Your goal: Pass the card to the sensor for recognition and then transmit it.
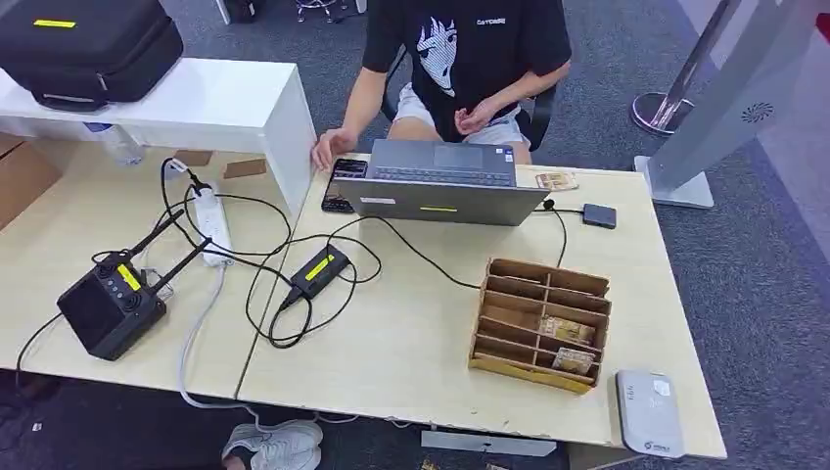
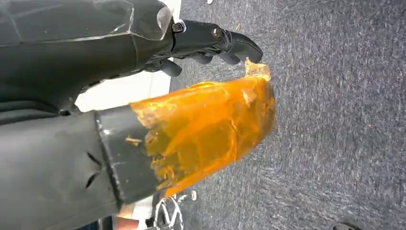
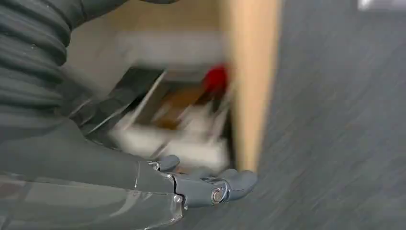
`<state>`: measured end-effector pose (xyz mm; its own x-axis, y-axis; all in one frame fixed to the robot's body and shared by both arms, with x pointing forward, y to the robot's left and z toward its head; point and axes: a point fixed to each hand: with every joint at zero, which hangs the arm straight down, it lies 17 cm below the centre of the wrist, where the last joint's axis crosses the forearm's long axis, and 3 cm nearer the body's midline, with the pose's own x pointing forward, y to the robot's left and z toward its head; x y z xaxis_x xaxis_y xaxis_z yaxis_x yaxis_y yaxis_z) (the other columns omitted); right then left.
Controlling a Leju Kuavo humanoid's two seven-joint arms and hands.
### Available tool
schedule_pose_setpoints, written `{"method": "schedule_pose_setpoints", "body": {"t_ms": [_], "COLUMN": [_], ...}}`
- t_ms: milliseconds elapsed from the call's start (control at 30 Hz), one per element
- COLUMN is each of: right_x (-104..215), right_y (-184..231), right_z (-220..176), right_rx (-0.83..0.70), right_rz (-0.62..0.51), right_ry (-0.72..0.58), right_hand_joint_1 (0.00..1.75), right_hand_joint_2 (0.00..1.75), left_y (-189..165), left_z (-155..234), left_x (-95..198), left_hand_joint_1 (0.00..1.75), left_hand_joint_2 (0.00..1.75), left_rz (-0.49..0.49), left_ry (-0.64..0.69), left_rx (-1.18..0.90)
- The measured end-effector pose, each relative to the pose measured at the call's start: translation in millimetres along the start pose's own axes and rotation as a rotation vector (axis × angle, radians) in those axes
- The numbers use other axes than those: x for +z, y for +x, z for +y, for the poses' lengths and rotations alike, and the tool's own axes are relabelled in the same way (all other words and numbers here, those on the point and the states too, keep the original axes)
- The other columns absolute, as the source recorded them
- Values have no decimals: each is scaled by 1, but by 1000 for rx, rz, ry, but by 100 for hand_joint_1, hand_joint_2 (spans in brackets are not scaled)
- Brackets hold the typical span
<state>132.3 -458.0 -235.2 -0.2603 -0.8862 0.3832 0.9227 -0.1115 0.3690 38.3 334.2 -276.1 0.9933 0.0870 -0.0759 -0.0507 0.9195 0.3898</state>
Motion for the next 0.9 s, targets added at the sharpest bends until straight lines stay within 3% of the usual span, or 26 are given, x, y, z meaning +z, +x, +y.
{"method": "schedule_pose_setpoints", "body": {"t_ms": [200, 300, 367, 500, 600, 733, 900], "right_x": [6, 6, 10, 38, 50, 49, 50], "right_y": [-40, -45, -70, -141, -161, -155, -151], "right_z": [-42, -38, -30, -29, -46, -60, -73], "right_rx": [241, 474, 711, 1396, 1699, 1890, 1977], "right_rz": [96, 96, 190, 437, 510, 492, 490], "right_ry": [-191, -165, -83, 183, 238, 204, 189], "right_hand_joint_1": [0, 0, 0, 0, 0, 0, 0], "right_hand_joint_2": [175, 175, 175, 175, 175, 175, 175], "left_y": [1, 1, 3, 10, 13, 14, 15], "left_z": [5, 4, 4, 4, 4, 5, 4], "left_x": [0, 0, 0, 0, 0, 0, 0], "left_hand_joint_1": [0, 0, 0, 0, 0, 0, 0], "left_hand_joint_2": [0, 0, 0, 0, 0, 0, 0], "left_rz": [-1, 1, -11, -48, -57, -51, -56], "left_ry": [27, 26, 25, 19, 19, 14, 11], "left_rx": [20, 24, 10, -41, -53, -36, -23]}}
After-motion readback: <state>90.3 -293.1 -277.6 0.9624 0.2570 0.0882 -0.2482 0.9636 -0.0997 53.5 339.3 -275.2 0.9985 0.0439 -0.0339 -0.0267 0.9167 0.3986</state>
